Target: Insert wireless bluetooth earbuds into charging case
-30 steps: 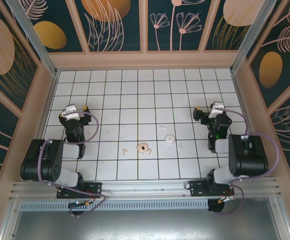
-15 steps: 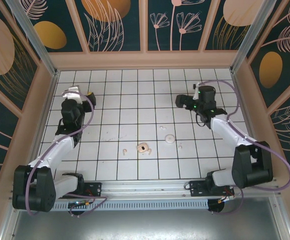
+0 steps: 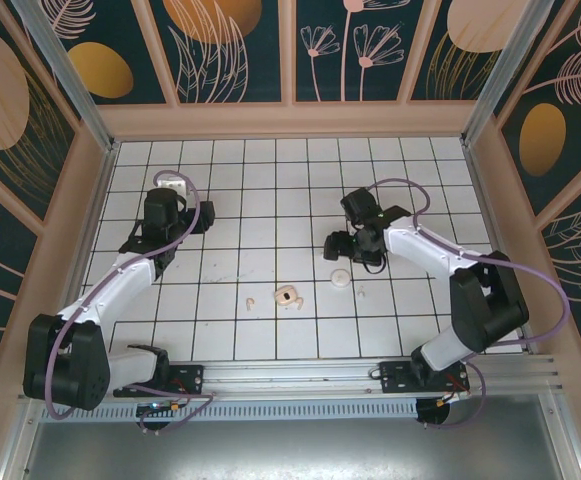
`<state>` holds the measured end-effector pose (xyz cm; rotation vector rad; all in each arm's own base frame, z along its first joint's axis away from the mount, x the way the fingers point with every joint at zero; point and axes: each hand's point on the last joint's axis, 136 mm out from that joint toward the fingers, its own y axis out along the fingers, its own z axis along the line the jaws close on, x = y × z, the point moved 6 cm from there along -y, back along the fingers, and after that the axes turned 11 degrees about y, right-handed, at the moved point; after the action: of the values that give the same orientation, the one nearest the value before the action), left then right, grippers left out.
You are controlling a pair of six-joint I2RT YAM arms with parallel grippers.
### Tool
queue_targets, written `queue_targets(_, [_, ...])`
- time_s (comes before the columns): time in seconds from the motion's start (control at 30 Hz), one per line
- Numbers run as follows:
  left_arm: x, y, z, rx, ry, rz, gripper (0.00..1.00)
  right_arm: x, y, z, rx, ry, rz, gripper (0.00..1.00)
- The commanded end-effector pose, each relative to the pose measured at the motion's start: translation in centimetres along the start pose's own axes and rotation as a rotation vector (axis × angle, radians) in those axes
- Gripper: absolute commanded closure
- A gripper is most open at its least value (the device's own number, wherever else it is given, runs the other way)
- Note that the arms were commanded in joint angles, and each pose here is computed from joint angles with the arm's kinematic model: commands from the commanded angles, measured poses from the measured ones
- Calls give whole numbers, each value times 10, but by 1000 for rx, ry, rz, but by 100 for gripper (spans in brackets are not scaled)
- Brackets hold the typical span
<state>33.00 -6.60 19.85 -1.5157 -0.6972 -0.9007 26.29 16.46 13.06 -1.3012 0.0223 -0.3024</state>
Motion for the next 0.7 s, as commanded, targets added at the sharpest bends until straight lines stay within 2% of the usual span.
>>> queue_targets(0.0, [-4,1,-2,-1,15,31,29,-22,5,-6,-89,29,108,18])
queue_targets(0.13, [-7,5,-3,-9,9,47,29,-32,11,-3,-92,45,164,21])
queue_targets(0.37, [-13,11,-2,-9,6,67,29,-31,26,-2,-114,62,183,24])
queue_targets(0.67, [-14,12,-2,-4,14,72,29,-25,42,0,-138,62,178,33])
